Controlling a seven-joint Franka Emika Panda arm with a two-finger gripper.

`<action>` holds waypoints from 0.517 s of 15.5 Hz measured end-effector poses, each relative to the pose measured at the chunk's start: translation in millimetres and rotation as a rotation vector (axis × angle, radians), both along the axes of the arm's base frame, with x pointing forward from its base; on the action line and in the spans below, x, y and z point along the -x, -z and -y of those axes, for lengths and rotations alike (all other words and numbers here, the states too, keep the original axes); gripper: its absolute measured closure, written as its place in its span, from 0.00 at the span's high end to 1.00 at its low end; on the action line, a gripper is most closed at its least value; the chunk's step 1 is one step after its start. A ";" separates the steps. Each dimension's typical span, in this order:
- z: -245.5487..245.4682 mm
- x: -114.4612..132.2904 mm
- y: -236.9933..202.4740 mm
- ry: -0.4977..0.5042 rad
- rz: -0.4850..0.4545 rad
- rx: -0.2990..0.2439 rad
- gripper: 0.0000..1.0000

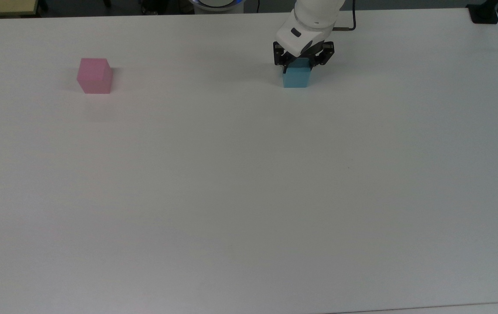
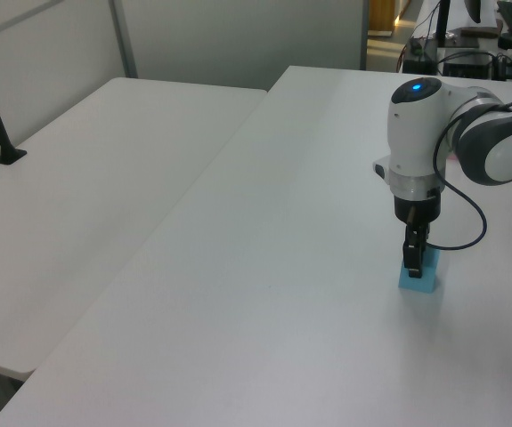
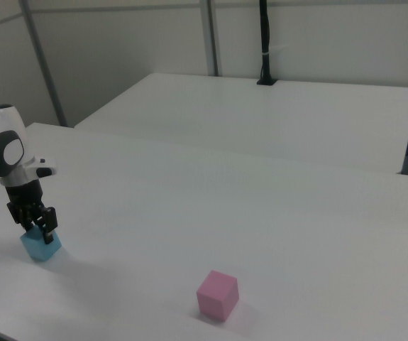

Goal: Put blue cube on pink cube
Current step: 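Lift the light-blue cube and carry it over the pink cube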

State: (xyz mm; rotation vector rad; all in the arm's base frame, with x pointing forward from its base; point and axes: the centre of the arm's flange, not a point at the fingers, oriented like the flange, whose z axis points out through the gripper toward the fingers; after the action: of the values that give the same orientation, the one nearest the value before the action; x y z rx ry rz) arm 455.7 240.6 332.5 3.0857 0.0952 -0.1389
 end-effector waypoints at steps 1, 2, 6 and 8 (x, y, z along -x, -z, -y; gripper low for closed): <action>-0.6 -1.4 -3.8 0.000 0.004 -0.002 0.61; -1.6 -3.6 -11.9 0.001 -0.002 0.000 0.61; -5.4 -21.7 -93.6 0.005 -0.034 0.014 0.61; 1.8 -31.1 -144.4 0.013 -0.027 0.007 0.61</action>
State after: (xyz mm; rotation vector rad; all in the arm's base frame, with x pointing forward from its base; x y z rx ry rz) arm 486.8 238.8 476.9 3.0782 0.0756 -0.1815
